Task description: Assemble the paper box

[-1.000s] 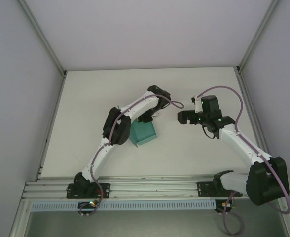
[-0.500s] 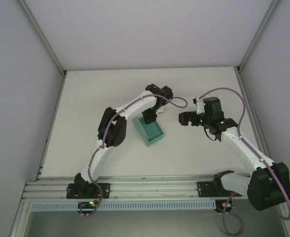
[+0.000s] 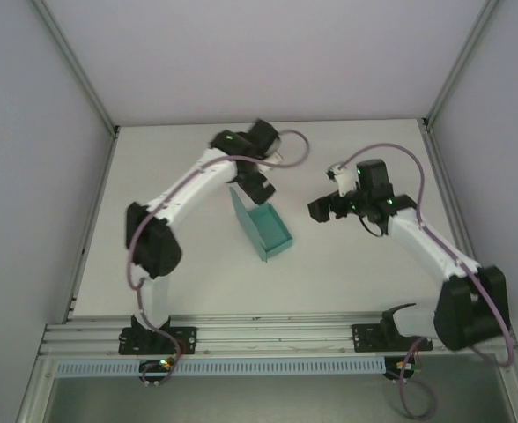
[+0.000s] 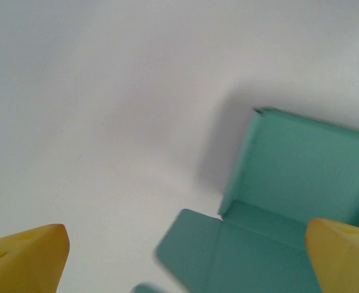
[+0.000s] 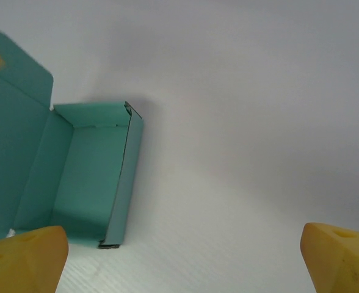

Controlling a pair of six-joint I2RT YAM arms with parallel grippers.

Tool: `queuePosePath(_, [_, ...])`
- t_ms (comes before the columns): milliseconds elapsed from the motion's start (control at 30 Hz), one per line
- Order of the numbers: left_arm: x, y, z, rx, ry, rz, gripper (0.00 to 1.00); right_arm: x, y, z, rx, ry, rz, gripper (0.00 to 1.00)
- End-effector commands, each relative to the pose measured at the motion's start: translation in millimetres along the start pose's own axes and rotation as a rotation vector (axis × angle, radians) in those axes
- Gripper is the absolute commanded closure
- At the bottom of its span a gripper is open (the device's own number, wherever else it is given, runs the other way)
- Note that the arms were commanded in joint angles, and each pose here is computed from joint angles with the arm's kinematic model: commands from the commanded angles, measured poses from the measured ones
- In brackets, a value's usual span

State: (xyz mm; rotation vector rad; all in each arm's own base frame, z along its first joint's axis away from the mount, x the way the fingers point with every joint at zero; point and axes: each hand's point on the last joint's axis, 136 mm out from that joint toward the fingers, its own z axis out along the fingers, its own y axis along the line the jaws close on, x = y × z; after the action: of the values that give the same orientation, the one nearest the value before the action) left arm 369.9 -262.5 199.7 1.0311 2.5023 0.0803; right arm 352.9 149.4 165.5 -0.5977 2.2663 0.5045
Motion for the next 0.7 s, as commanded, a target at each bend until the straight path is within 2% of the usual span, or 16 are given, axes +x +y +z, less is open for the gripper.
queuePosePath(0, [4,48,-30,0.077,-0.156,-0.378,0.0,-17,33,29,-0.128,0.048,-0.303,0.02])
queuePosePath(100, [27,79,-45,0.159,-0.271,-0.606,0.0,-21,56,67,-0.225,0.109,-0.535,0.04])
queuePosePath(233, [87,111,-41,0.169,-0.322,-0.876,0.0,-20,77,116,-0.358,0.233,-0.689,0.11])
queuePosePath(367, [140,115,-29,0.075,-0.239,-0.955,0.0,-11,87,150,-0.458,0.325,-0.784,0.17])
queuePosePath(500, [163,110,-24,0.086,-0.213,-0.993,0.0,-2,97,168,-0.538,0.389,-0.838,0.19])
queuePosePath(600, [171,107,-21,0.093,-0.204,-1.008,0.0,7,91,189,-0.505,0.448,-0.877,0.29])
queuePosePath(667, [172,105,-19,0.102,-0.202,-1.012,0.0,11,85,200,-0.478,0.476,-0.865,0.4])
